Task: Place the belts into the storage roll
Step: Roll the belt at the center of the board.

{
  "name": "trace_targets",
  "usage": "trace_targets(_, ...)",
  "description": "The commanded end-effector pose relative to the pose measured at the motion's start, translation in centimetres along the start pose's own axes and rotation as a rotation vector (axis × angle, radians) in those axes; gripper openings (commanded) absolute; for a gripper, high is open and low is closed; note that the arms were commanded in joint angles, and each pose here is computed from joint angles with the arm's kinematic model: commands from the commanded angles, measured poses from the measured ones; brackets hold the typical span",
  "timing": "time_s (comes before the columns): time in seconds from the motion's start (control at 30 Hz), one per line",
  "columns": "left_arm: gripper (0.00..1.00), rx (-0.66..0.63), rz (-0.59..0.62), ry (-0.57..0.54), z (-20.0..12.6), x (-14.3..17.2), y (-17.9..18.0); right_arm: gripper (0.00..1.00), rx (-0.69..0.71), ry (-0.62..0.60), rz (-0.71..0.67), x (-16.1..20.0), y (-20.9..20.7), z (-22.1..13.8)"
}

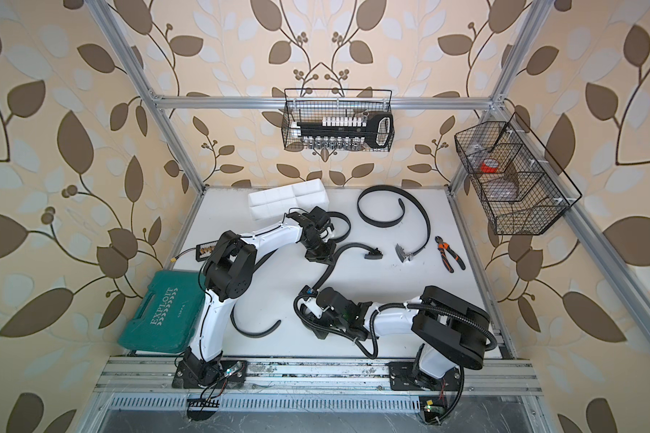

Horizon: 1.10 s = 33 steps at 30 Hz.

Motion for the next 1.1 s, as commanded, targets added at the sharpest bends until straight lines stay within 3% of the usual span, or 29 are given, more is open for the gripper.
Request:
trace_targets(0.0, 0.00, 0.075, 0.059, -0.019, -0.2, 0.2, -1.4, 0.00, 0.011, 0.033, 0.002, 2.8, -0.1, 0.6)
trace_targets(0.17, 0.00, 0.102, 0.044, -0.020, -1.6, 1.2, -1.1, 0.00, 0.039, 0.070, 0.007, 3.6, -0.4, 1.2)
trace_targets(0.33, 0.00, 0.082, 0.049, -0.063, -5.2, 1.8, -1.1, 0.00, 0.064, 0.105, 0.018, 4.3, -0.7, 1.7)
trace_targets(0.63, 0.81, 0.019, -0.059, -0.240, -15.0, 5.7, 2.9, 0.00, 0.074, 0.128, 0.022, 4.7, -0.8, 2.3)
trace_targets(0.73, 0.97, 0.008, -0.152, -0.300, -17.2, 8.5, 5.9, 0.00, 0.072, 0.128, 0.022, 4.7, -0.8, 2.3)
trace_targets(0.83, 0.99, 0.046, -0.244, -0.329, -18.3, 11.8, 8.2, 0.00, 0.070, 0.128, 0.021, 4.7, -0.8, 2.3)
trace_targets(1.07, 0.98, 0.205, -0.336, -0.245, -15.2, 17.9, 9.1, 0.00, 0.070, 0.126, 0.023, 4.6, -0.8, 2.2)
Point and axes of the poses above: each gripper's point midway between its finger pads, its own z axis out along the fingers, its own y axis along the line the jaws close on, x = y × z, the point moved 9 cm from there along -z, back along the fingers, and after that the axes turned 1 degree about -z, right-handed, at the moved point
